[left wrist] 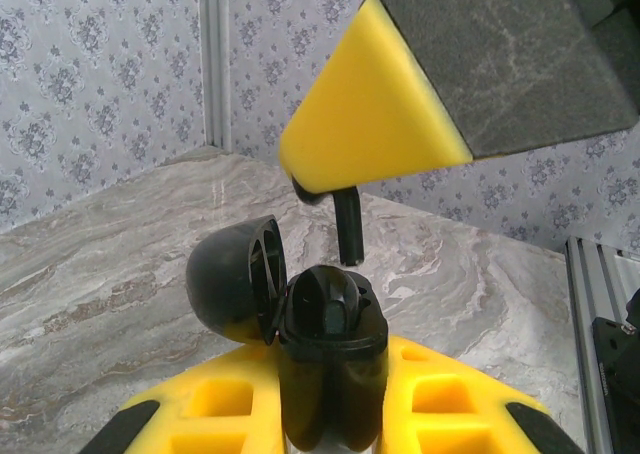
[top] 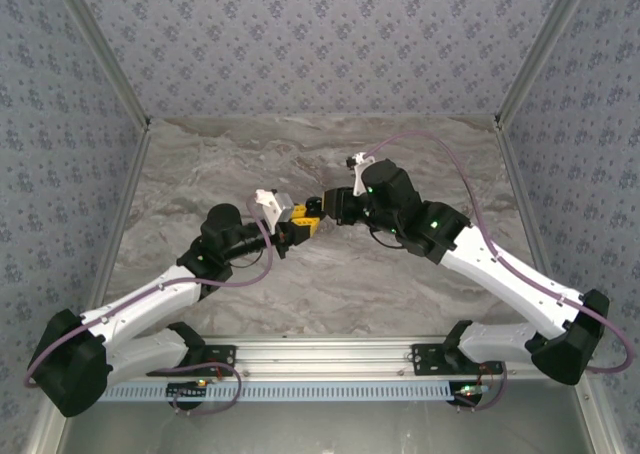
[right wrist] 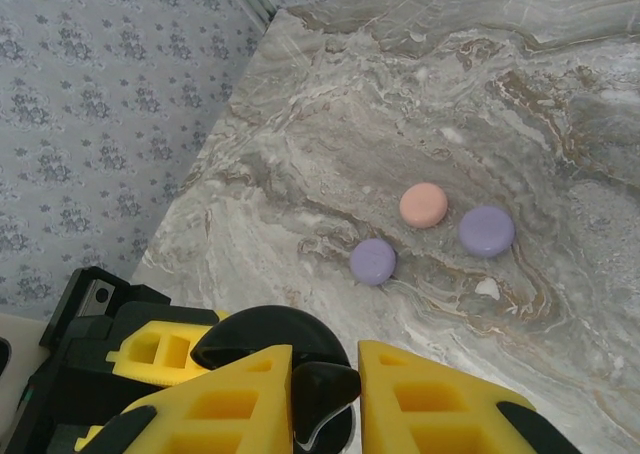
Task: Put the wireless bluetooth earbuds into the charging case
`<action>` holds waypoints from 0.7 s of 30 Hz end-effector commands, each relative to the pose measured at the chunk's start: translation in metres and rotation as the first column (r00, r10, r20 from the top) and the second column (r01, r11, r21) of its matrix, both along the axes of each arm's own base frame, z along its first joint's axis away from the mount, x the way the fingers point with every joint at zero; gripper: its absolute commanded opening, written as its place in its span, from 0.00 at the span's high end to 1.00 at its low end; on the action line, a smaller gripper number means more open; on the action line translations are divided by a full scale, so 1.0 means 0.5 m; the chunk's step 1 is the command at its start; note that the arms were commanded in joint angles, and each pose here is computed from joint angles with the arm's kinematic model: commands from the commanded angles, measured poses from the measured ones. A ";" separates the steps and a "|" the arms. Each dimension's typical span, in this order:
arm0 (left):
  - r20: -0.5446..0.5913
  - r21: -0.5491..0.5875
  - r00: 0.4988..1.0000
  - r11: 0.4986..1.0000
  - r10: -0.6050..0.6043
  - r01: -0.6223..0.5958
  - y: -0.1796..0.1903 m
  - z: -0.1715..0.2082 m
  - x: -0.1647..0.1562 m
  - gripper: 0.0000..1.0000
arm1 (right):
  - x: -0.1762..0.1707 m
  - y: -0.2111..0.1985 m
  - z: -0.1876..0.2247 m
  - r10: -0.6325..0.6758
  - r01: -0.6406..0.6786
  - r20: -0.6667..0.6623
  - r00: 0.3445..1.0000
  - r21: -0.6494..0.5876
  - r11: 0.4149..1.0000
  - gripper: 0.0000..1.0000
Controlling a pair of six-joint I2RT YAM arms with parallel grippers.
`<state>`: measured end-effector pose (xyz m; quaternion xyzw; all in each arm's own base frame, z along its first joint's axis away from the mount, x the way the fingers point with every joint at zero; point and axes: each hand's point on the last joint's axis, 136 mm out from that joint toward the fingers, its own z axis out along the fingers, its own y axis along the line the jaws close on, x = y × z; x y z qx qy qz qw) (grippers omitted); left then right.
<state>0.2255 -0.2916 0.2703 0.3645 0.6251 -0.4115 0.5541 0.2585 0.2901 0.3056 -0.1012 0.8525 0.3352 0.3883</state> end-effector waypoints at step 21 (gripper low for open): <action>0.050 -0.045 0.998 0.998 -0.029 0.032 -0.006 0.047 -0.011 1.00 | -0.016 0.012 -0.027 0.010 -0.011 -0.020 1.000 -0.035 0.999 0.77</action>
